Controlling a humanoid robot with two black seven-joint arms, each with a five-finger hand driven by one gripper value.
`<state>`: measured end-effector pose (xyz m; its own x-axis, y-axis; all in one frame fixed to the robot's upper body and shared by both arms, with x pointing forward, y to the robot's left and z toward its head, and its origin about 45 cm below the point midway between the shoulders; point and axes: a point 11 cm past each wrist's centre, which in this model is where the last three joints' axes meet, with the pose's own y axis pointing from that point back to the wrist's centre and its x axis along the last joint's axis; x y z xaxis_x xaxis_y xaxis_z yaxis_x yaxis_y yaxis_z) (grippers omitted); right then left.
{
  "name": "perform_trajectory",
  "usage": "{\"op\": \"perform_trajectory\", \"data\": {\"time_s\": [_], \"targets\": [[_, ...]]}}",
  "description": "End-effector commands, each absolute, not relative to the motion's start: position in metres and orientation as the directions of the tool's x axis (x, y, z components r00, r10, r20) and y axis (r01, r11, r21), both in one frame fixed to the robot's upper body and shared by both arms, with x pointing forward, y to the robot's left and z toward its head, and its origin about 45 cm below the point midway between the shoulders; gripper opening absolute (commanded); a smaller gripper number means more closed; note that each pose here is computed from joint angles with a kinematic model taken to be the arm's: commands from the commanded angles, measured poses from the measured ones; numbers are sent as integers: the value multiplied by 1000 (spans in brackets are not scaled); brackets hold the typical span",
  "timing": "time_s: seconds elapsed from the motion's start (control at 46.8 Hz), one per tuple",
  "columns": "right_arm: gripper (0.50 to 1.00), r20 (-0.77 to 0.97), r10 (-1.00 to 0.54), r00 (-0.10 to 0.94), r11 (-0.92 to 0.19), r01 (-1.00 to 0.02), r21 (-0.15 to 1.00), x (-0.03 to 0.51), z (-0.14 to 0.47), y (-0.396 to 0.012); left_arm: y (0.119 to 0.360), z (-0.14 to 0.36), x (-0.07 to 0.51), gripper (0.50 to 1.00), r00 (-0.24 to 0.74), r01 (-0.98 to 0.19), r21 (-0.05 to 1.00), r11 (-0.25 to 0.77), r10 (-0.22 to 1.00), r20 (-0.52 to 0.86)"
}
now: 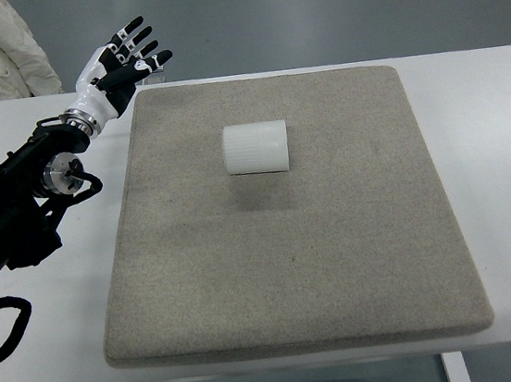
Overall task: Flip white cup upright
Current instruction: 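Reach the left hand over the pad toward the sideways white cup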
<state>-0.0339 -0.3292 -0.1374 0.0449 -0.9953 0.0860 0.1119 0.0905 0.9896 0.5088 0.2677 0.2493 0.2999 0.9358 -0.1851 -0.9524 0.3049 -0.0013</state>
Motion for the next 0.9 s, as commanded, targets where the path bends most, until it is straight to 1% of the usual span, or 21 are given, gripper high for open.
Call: {"op": "perform_trajectory", "data": {"time_s": [0.0,0.064,0.149,0.235,0.32,0.384,0.534,0.683,0.875], "targets": [[930,82,-996,45,86,112,990,-34,-137,-328,259,260,509,992,376,-926,7,376,926,-37],[930,77,-996,46,82,111,990,-33,-138,-326,246,267,506,992,443,-896,17,443,893,79],[930,71,-996,46,76,111,991,-33,-138,-325,235,277,502,992,505,-858,34,512,832,228],[930,68,-997,46,73,111,991,-33,-138,-324,217,284,496,992,562,-813,54,580,756,335],[930,68,-997,46,73,111,991,-33,-138,-324,203,300,493,990,597,-769,79,634,670,441],[930,68,-997,46,73,111,991,-33,-138,-324,194,302,491,990,624,-739,121,663,606,493],[930,68,-997,46,73,111,991,-33,-138,-324,177,311,491,992,647,-704,189,685,508,569],[930,68,-997,47,73,111,991,-33,-138,-324,166,320,491,992,677,-678,267,685,441,589],[930,54,-997,47,59,112,992,-33,-138,-319,158,327,492,992,705,-670,380,638,384,596]]}}
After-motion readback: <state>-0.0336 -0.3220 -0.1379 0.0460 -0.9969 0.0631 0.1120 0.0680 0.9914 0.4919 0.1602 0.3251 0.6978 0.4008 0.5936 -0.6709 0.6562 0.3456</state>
